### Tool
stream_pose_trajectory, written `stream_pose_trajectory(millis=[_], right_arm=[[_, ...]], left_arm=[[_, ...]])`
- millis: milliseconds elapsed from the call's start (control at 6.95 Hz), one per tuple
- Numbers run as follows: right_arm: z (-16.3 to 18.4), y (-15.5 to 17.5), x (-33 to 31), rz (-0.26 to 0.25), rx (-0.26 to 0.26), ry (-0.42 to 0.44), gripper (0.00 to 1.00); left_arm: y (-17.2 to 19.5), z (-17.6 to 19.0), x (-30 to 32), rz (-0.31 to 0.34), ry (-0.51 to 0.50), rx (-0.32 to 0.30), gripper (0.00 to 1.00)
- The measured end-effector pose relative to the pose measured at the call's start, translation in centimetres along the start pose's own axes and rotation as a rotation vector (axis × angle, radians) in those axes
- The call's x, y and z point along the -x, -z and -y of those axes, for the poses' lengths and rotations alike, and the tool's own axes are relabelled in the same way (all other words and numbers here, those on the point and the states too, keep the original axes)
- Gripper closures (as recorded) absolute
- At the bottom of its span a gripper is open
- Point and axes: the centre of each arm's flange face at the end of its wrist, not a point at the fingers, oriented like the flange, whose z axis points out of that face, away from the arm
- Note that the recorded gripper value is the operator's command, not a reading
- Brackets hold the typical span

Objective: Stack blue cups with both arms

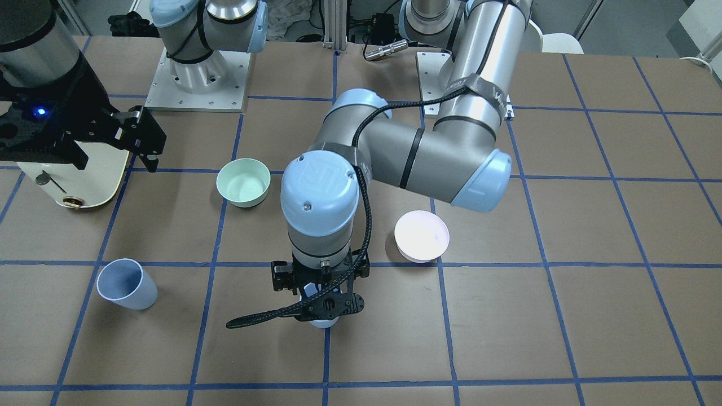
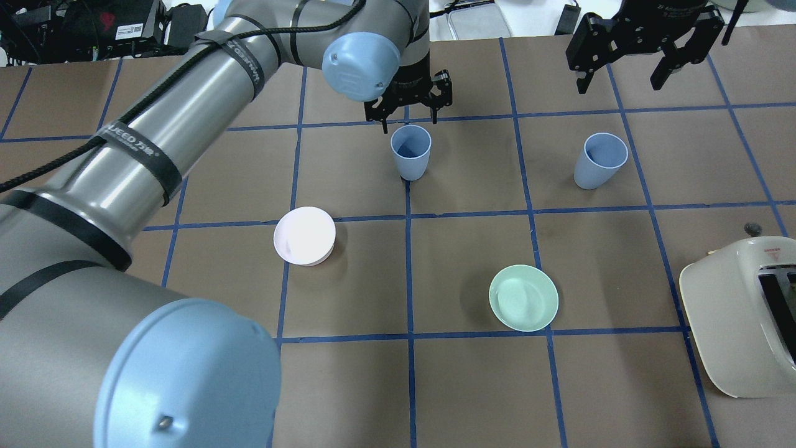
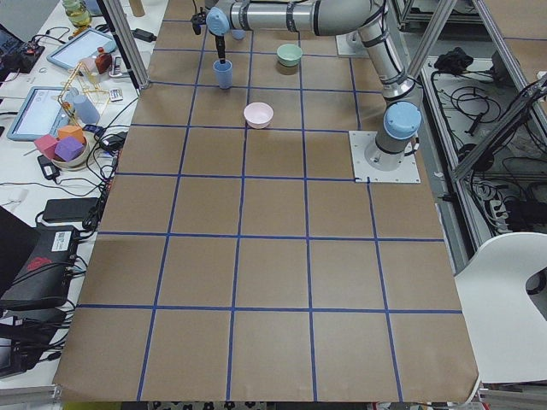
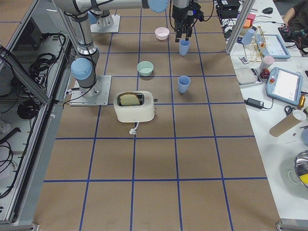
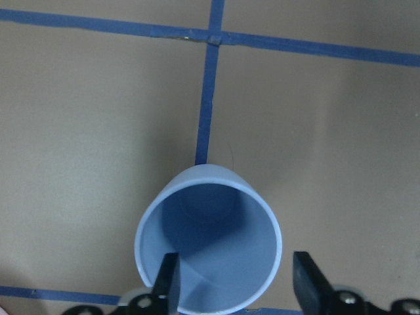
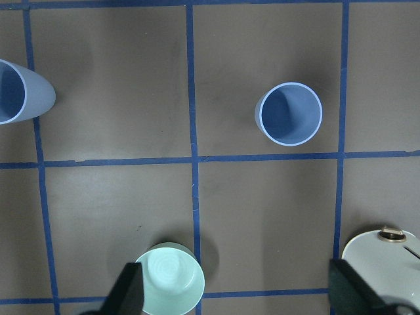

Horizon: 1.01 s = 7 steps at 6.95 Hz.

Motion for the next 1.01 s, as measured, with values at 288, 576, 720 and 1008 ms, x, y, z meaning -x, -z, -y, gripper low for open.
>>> stream_pose_trajectory(millis=[288, 576, 720, 1008], right_arm=[[1.2, -0.6, -1.1, 0.002, -0.025, -0.008, 0.0], [5.2, -5.5, -5.9, 0.002, 0.025, -0.071, 0.0], [7.4, -8.8, -9.1, 0.0, 0.043, -0.098, 0.0], [10.7, -15.0, -12.2, 0.003, 0.074, -0.096, 0.0]], left_arm=[[8.4, -2.0, 5.0, -0.01, -0.064, 0.037, 0.0], [13.8, -3.6, 11.9, -0.014, -0.069, 0.06, 0.0], [14.7, -4.7, 15.0, -0.014, -0.071, 0.07, 0.0], [14.2, -7.3, 18.6, -0.013, -0.074, 0.042, 0.0]])
